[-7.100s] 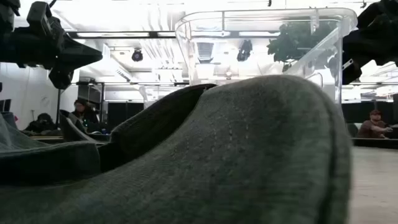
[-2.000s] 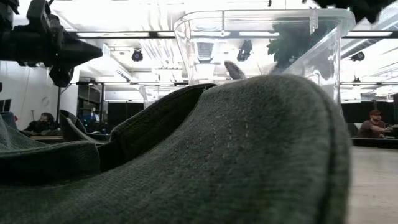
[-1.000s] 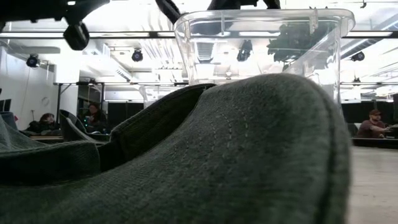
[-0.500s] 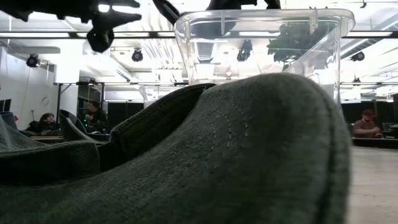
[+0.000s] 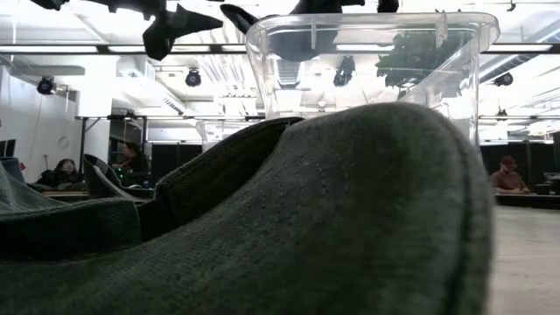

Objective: Pick & Place hat
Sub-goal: Put the top blue cap into the top transparent bin

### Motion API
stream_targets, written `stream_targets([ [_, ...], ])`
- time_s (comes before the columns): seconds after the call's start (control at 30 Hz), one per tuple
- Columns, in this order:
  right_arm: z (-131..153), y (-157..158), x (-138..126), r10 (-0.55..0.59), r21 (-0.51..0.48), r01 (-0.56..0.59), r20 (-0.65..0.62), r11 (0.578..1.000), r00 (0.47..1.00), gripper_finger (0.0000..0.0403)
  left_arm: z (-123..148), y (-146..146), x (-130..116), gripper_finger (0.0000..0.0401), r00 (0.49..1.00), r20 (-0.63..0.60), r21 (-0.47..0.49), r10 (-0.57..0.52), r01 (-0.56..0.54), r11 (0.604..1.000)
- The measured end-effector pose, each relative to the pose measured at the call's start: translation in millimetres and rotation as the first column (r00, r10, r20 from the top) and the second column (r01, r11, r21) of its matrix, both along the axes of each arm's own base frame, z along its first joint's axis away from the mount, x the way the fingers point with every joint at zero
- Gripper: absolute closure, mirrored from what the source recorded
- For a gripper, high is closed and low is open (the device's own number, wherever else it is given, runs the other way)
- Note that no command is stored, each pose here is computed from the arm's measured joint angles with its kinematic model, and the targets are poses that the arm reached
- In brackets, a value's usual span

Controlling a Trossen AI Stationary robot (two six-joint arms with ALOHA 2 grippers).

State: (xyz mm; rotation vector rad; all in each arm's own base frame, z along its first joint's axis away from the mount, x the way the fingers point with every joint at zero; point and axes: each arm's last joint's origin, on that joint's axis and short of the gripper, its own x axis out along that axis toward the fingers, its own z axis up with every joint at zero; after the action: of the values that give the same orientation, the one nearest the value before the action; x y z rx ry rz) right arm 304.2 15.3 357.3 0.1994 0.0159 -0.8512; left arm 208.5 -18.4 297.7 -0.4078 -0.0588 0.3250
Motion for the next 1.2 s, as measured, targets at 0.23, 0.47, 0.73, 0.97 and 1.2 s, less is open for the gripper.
stream_targets([
  [0.23, 6, 0, 1, -0.001, -0.010, 0.002, 0.057, 1.000, 0.998, 0.0390, 0, 3, 9, 0.0213, 0.983, -0.007, 0.021, 0.183, -0.183, 0.983],
  [0.47, 4, 0, 3, -0.036, -0.026, 0.037, 0.046, 0.999, 0.998, 0.0390, 12, 2, 22, 0.0213, 0.983, 0.006, 0.075, 0.185, -0.185, 0.980],
  [0.73, 4, 0, 7, -0.050, -0.041, 0.052, 0.053, 0.998, 0.997, 0.0390, 20, 1, 33, 0.0213, 0.980, -0.008, 0.132, 0.201, -0.198, 0.971],
  [0.97, 8, 3, 9, -0.037, -0.076, 0.042, 0.063, 0.996, 0.997, 0.0390, 21, 7, 35, 0.0213, 0.972, -0.004, 0.118, 0.234, -0.232, 0.966],
  [1.2, 8, 6, 9, -0.030, -0.075, 0.035, 0.075, 0.997, 0.997, 0.0390, 23, 14, 36, 0.0213, 0.963, 0.026, 0.072, 0.269, -0.270, 0.960],
])
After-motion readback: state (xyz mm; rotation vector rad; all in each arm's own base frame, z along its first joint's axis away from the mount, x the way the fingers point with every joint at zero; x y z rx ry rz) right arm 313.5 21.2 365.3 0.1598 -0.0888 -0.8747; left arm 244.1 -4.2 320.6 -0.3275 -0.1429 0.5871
